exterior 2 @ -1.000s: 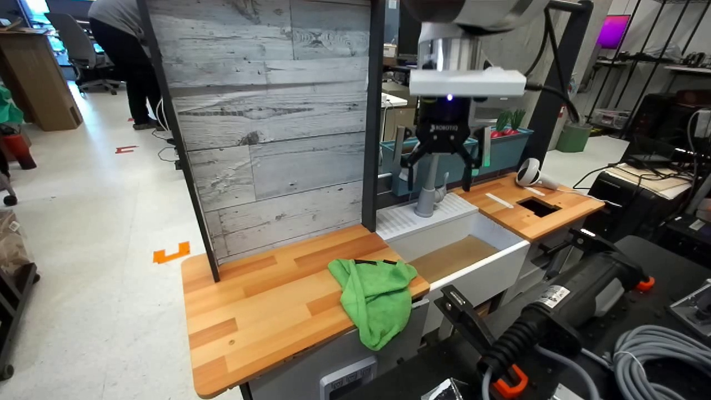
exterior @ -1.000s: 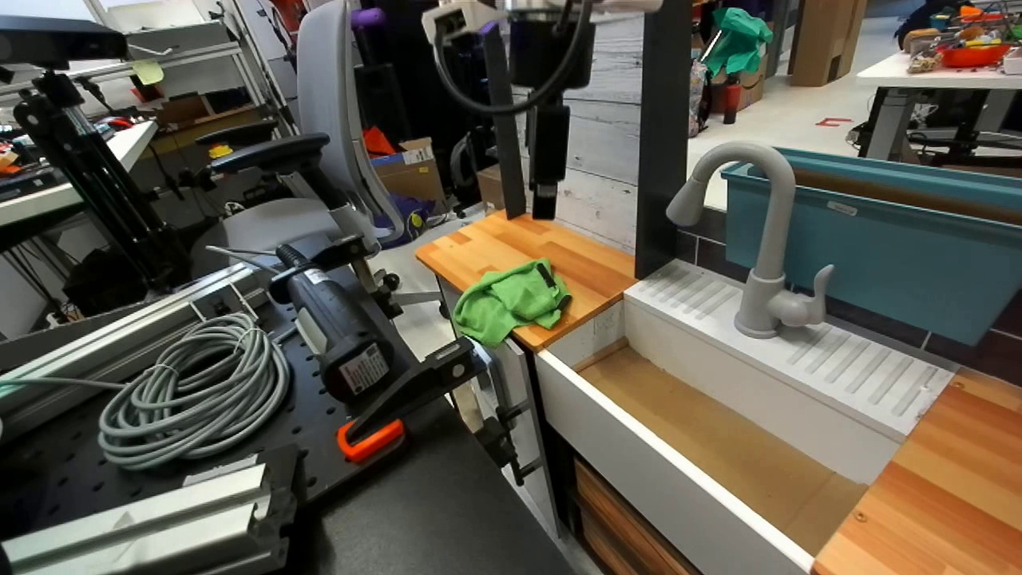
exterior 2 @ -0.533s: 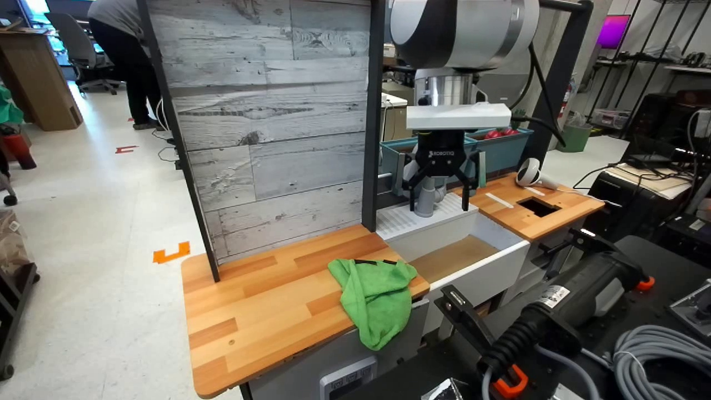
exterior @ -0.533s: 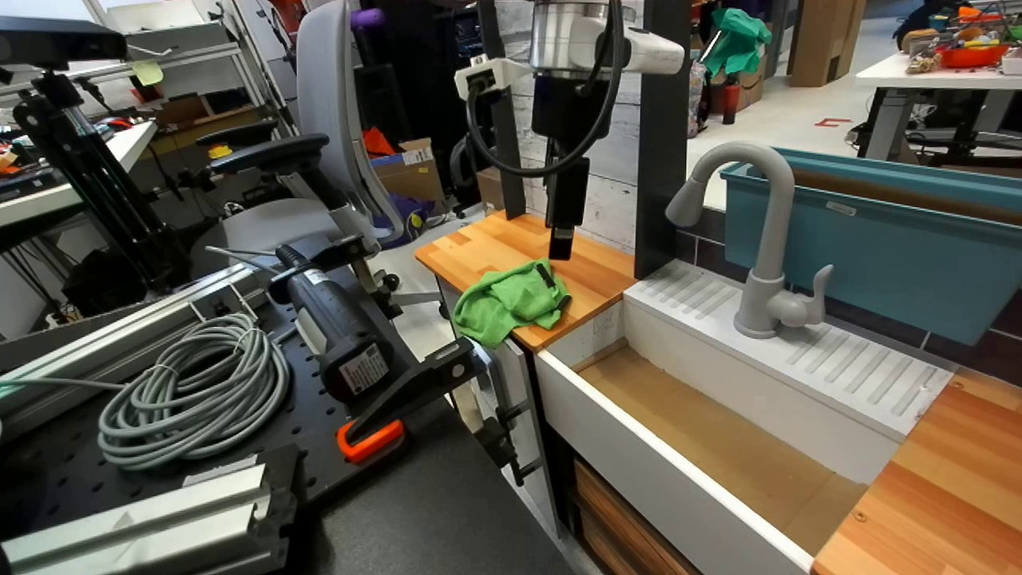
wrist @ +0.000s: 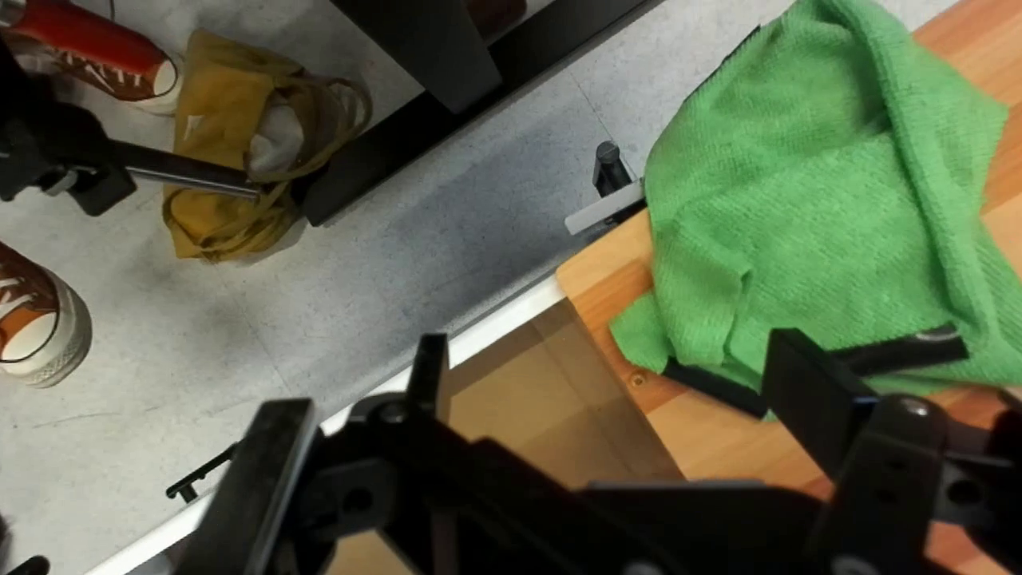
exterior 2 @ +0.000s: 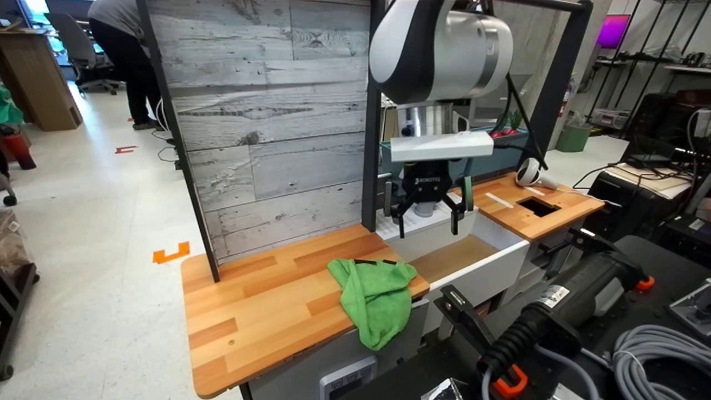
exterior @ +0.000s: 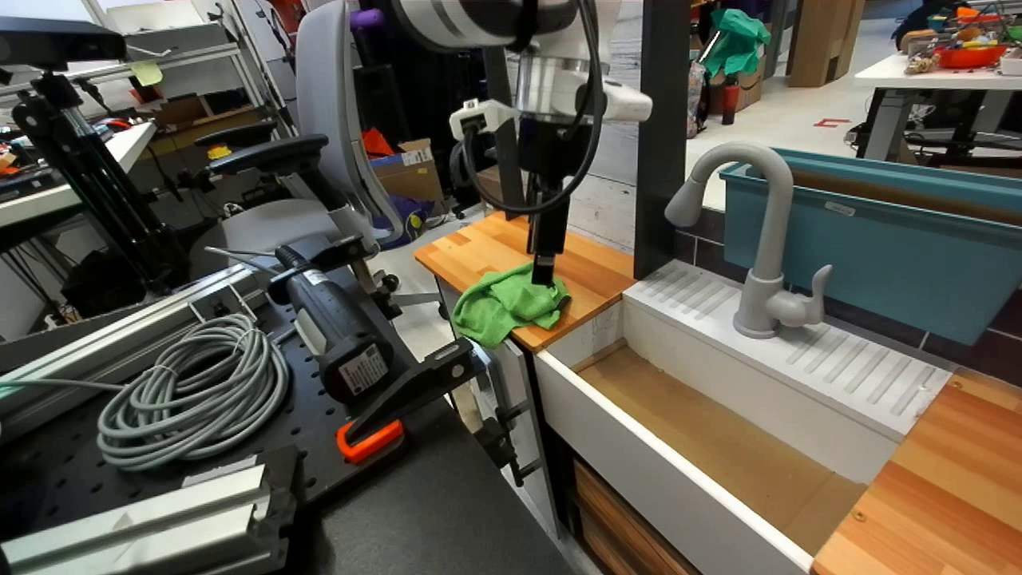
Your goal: Unfold the green cloth
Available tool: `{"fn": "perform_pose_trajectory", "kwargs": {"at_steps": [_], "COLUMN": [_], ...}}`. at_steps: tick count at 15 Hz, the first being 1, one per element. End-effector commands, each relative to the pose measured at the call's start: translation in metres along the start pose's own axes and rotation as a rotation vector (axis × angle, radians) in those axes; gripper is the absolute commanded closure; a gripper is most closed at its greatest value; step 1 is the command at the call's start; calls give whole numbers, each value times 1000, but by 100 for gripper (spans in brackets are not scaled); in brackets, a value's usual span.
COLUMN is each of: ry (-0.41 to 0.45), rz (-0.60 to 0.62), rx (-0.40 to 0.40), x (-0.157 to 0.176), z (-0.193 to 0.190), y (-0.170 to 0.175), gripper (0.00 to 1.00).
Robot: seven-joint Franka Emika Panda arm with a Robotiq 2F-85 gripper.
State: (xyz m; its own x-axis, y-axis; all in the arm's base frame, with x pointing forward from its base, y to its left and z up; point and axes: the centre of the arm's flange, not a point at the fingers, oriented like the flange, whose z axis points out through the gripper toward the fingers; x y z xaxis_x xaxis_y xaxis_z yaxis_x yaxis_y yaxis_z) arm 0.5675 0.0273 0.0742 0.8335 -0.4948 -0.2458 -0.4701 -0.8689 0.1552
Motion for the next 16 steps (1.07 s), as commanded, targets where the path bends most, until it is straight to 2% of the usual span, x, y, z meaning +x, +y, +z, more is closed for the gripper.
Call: {"fn": "perform_pose_trajectory", "kwargs": {"at_steps": [1,5,6,7,12,16], "ry": [-19,-47,-46,-48,-43,-30], "rz": [-46,-66,-68,-71,-62,-66], "rx": [-60,-96,-99,-102,-100,-100], "x": [12,17,19,21,28,21], "z": [36,63,65,68,69,66], "y": [-33,-49,-50,-51,-51,-52], "gripper": [0,0,7,26,65,95]}}
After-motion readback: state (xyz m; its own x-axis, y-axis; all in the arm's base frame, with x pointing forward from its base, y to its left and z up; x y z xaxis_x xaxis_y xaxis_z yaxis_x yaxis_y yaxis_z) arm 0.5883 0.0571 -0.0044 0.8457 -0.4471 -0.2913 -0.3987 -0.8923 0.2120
